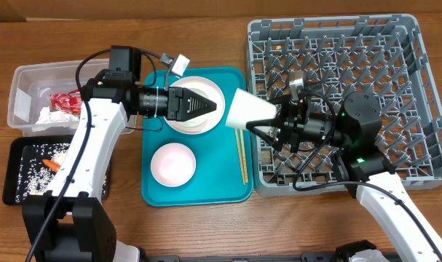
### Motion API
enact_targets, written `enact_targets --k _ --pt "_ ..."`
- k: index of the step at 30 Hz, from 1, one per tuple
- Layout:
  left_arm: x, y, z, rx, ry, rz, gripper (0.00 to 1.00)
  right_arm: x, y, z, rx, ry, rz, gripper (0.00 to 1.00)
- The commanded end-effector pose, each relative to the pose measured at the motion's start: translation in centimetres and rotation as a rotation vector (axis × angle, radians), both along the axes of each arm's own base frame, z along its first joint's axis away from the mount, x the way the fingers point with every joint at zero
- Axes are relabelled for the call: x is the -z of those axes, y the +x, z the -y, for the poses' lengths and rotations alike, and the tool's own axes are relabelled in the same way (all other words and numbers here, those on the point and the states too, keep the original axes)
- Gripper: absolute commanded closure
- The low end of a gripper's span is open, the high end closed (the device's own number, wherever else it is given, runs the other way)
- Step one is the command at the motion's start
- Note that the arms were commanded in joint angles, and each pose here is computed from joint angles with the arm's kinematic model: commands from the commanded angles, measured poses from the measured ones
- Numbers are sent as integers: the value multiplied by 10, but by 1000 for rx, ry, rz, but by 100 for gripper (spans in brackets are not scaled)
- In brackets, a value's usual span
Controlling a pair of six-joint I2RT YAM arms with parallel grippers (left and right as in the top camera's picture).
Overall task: Sort waste into correct bins and load items into the dishwasher
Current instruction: 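Release the cup from the left gripper and carry it right over the rack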
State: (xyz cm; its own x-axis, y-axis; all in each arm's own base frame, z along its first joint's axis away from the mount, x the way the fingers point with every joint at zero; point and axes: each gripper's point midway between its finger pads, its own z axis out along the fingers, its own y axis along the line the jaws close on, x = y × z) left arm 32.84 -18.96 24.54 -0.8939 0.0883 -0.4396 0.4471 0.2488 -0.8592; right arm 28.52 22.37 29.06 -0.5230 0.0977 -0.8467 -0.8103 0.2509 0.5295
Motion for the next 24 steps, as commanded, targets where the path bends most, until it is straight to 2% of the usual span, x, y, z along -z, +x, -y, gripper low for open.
enact_targets --k 1,4,11,15,20,24 --pt "2 3 -2 -25 63 18 64 -5 25 16 142 -14 10 55" --pt "5 4 -3 -35 80 8 64 12 41 34 242 -73 -9 54" --pt "8 6 -4 -47 100 0 64 51 73 98 524 -208 -175 56" --pt "12 8 -6 -58 124 -1 64 37 81 123 619 -285 -205 57" --pt "18 9 -9 -73 160 -9 65 10 84 161 805 -484 -257 59" --pt "38 12 -20 -135 283 -67 66 7 74 186 901 -629 -391 61"
